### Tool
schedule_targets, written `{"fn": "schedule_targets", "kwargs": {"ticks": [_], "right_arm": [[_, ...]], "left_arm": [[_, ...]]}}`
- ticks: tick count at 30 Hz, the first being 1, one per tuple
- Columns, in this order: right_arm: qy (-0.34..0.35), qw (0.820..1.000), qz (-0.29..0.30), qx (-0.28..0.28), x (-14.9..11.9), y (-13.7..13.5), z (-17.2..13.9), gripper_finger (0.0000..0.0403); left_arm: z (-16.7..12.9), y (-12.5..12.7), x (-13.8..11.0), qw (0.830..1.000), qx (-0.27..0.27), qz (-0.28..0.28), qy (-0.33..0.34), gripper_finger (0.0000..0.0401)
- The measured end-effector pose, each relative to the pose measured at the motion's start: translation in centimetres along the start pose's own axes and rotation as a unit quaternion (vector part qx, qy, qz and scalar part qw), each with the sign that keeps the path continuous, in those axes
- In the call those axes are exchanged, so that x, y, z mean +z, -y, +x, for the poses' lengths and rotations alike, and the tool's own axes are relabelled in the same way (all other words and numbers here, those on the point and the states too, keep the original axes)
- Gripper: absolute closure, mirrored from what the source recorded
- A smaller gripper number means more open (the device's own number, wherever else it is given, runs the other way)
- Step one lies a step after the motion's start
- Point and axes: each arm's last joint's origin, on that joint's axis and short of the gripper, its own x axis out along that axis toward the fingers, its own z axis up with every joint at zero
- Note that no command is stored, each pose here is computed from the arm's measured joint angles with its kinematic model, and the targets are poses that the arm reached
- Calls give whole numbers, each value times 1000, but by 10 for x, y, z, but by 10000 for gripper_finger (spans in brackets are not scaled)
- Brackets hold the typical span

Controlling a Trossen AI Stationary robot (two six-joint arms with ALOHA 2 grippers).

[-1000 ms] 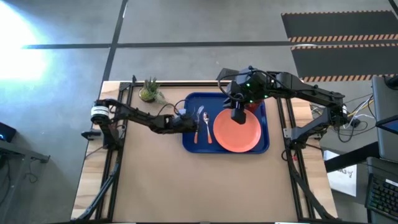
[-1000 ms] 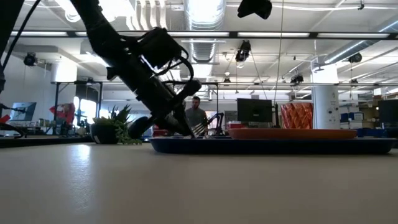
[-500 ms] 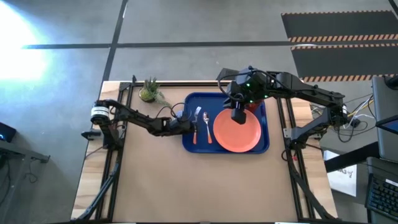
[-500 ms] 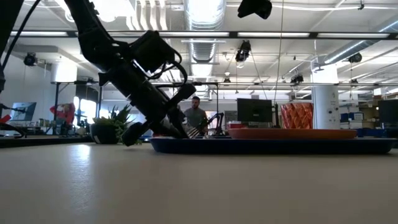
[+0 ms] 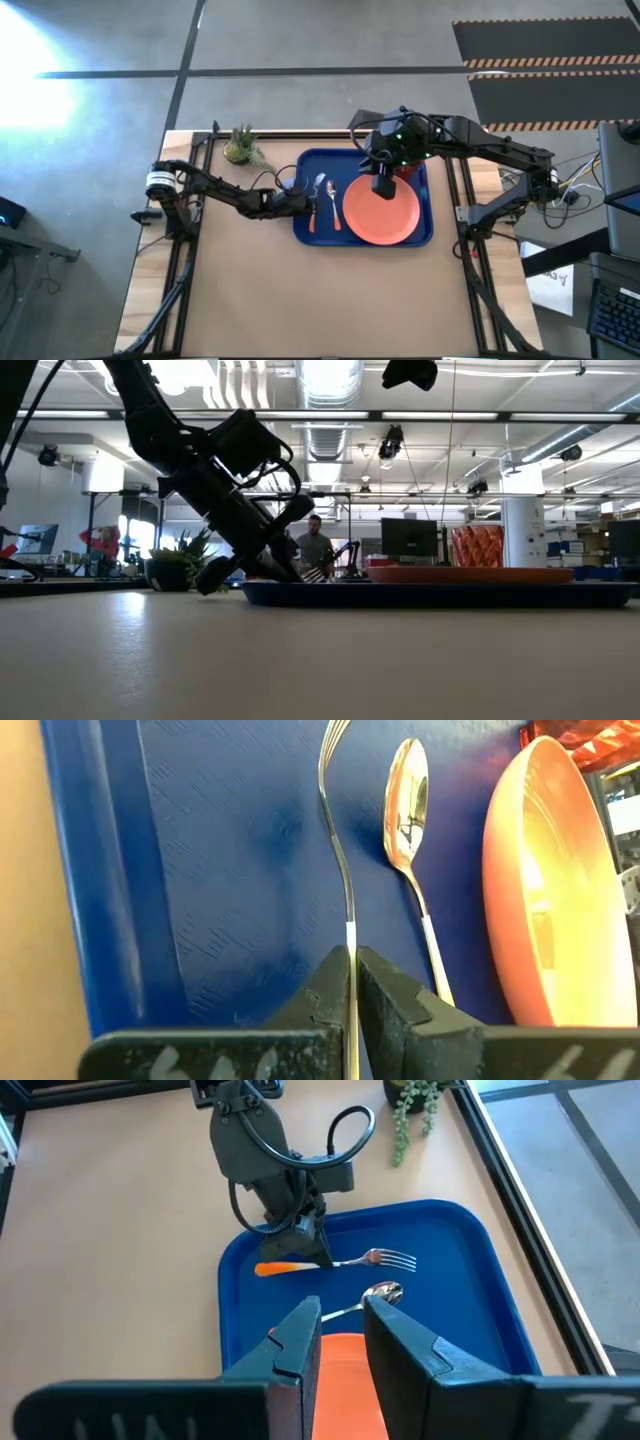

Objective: Pick and place plate/cup/fork/spoon on tray
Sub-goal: Put the orange fork on the blue serving tray to the left of the orange spoon, then adjust the silverware and plate on the blue serving tray

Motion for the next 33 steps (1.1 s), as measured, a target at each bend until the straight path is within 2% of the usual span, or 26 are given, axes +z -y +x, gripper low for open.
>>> {"fn": "schedule_targets", "kwargs": {"ticks": [8, 17, 22, 29, 33], "right_arm": [[0, 1000, 1, 0, 0, 0, 0, 335], [0, 1000, 3, 0, 0, 0, 0, 335], [0, 1000, 5, 0, 0, 0, 0, 335], [0, 1000, 5, 0, 0, 0, 0, 335], [-4, 1000, 5, 0, -1, 0, 2, 335]], "left_arm": [[0, 0, -1, 1000, -3, 12, -10, 394], [0, 0, 0, 1000, -4, 12, -9, 315], [-4, 5, 3, 1000, -14, 18, -6, 289], [-29, 24, 24, 996, -63, 58, 25, 285], [-55, 39, 41, 989, -108, 81, 60, 285]]}}
